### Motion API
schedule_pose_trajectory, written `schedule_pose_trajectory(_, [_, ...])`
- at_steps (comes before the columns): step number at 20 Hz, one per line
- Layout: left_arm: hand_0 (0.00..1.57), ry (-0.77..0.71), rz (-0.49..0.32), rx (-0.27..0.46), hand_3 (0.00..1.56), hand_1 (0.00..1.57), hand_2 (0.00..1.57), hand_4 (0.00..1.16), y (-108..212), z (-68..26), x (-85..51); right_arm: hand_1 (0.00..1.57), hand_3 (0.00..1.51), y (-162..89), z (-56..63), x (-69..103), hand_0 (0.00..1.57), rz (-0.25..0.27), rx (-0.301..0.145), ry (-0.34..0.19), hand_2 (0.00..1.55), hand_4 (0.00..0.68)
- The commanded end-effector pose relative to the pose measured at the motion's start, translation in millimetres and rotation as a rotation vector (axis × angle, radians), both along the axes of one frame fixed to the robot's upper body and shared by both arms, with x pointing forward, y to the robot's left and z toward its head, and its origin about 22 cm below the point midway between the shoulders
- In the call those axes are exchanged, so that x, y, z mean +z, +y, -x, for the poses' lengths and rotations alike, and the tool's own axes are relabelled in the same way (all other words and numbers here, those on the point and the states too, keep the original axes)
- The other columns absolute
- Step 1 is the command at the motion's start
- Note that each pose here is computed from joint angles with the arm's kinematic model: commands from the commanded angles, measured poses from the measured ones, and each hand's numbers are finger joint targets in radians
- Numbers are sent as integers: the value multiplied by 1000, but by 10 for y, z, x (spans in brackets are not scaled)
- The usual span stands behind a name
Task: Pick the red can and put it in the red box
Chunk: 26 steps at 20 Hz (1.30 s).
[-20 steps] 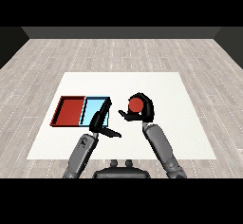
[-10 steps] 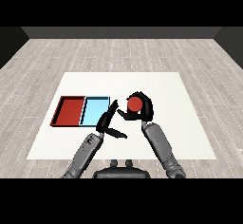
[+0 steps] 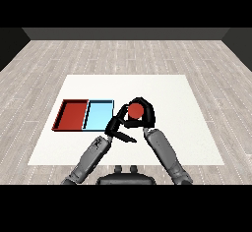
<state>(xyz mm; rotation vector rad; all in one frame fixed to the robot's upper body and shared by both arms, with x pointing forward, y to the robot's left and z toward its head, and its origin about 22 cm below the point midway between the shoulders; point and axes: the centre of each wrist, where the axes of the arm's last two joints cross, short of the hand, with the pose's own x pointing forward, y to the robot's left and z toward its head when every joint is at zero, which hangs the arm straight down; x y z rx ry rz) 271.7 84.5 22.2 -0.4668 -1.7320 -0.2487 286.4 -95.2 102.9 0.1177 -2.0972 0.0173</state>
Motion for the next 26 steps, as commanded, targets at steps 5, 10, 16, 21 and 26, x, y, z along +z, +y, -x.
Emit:
schedule_pose_trajectory(5, [0, 19, 0, -19, 0, 0, 0, 0, 57, 37, -67, 1571, 1407, -33, 126, 33, 1571, 0, 25, -23, 1474, 619])
schedule_pose_trajectory(10, [0, -18, 18, -35, 0, 0, 0, 0, -249, -42, -92, 1571, 1408, 319, 242, 171, 1571, -20, 46, -31, 1478, 657])
schedule_pose_trajectory(16, [0, -15, 18, -42, 0, 0, 0, 0, -241, -90, -30, 1571, 1406, 235, 187, -2, 1571, -22, 63, -22, 1484, 654])
schedule_pose_trajectory(21, [677, 4, 97, 218, 933, 677, 984, 969, -95, -7, -2, 1571, 1405, 465, 62, 66, 1571, -12, 57, -14, 1478, 643])
schedule_pose_trajectory(26, [1571, 41, 27, 252, 1514, 1571, 1571, 1119, -210, 29, 10, 1571, 1406, 573, 219, 84, 1571, -24, 78, -8, 1475, 625])
